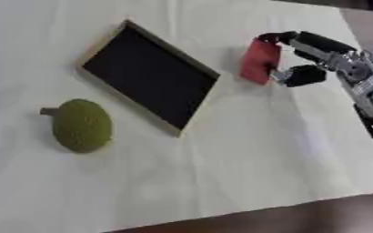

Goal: Pick up objects on the table and place them in the box.

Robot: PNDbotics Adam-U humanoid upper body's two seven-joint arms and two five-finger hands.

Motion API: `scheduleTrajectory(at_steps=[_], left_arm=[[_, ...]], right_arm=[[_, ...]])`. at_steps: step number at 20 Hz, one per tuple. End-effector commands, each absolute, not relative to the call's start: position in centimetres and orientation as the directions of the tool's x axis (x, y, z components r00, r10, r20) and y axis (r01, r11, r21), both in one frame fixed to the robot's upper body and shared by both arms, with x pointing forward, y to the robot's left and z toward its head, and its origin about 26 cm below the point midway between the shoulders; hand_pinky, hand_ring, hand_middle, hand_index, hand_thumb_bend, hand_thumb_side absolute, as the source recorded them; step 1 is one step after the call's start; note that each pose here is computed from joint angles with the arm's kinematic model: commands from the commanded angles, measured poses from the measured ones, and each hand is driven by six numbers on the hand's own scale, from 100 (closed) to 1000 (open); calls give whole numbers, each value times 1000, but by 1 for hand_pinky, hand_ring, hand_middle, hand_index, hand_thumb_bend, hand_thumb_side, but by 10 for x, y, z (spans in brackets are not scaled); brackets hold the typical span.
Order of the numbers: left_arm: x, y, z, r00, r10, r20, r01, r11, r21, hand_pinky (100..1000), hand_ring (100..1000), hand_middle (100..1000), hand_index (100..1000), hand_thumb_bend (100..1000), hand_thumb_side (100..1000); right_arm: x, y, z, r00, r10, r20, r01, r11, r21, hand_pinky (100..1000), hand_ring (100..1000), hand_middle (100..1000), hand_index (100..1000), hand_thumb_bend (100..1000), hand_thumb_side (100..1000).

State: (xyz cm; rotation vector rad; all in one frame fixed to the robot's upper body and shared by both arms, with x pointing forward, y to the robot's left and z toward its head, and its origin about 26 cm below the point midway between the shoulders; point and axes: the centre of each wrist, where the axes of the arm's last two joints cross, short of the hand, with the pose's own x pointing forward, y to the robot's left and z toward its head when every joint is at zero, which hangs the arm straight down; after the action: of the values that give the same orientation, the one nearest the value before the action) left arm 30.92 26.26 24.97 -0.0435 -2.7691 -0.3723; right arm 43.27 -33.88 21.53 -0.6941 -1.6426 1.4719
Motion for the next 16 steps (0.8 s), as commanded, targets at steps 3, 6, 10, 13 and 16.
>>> scheduleTrajectory(at_steps=[3, 6, 10, 13, 16], left_arm=[[306, 262, 258, -950, -20, 311, 66, 962, 264, 766, 798, 743, 805, 100, 654], [306, 262, 258, -950, -20, 312, 66, 962, 264, 766, 798, 742, 804, 100, 654], [306, 262, 258, -949, -20, 315, 67, 963, 262, 766, 798, 741, 803, 100, 652], [306, 262, 258, -948, -20, 319, 67, 963, 261, 766, 798, 740, 803, 100, 653], [306, 262, 258, -947, -19, 320, 69, 963, 261, 765, 799, 740, 803, 100, 652]], right_arm=[[438, -344, 188, -467, 841, 271, -236, 177, -955, 1000, 978, 656, 1000, 100, 220], [439, -343, 189, -458, 837, 299, -254, 198, -947, 1000, 967, 647, 1000, 100, 248], [439, -342, 191, -434, 817, 379, -280, 278, -919, 959, 911, 577, 1000, 100, 273], [439, -342, 194, -429, 777, 460, -297, 359, -885, 923, 867, 545, 986, 100, 255], [437, -343, 201, -443, 733, 516, -299, 421, -856, 888, 830, 509, 967, 100, 237]])
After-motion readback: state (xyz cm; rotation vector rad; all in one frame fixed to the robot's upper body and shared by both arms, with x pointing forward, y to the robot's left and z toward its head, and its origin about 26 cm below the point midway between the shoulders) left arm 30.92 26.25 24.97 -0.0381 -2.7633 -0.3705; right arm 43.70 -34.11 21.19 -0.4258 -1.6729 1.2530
